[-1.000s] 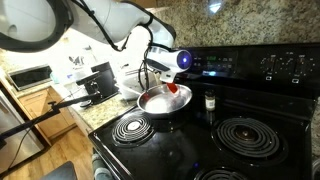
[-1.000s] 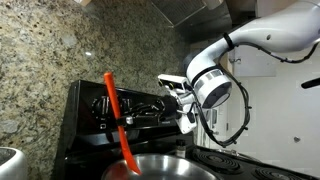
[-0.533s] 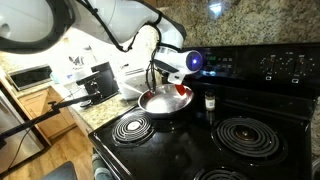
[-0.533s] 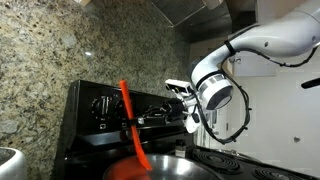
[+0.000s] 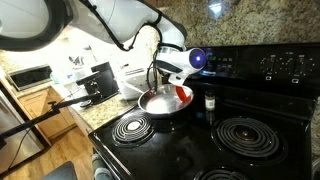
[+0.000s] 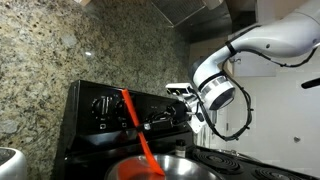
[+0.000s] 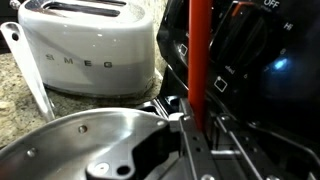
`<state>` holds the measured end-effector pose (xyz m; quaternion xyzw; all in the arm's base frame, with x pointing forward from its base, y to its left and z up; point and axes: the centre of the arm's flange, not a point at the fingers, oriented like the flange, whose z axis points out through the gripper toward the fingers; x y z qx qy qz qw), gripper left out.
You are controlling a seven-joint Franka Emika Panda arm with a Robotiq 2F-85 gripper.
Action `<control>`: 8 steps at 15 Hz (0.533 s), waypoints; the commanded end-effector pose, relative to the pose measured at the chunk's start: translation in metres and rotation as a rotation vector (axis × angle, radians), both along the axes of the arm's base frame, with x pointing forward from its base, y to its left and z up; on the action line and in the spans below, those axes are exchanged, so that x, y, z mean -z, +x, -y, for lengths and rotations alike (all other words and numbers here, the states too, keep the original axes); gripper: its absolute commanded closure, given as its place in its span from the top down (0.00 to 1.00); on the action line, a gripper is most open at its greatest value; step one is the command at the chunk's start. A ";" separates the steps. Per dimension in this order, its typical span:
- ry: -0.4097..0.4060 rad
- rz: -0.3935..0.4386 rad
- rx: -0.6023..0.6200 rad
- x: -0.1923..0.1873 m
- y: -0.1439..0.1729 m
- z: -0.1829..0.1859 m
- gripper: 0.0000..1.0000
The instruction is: Take the red spoon and mix the content in the pot
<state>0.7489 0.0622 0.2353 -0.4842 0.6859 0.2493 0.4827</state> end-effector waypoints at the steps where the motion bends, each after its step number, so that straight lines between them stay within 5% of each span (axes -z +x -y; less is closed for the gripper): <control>1: -0.050 -0.087 -0.013 -0.014 -0.019 0.001 0.04; 8: -0.166 -0.174 -0.083 -0.012 -0.037 -0.004 0.04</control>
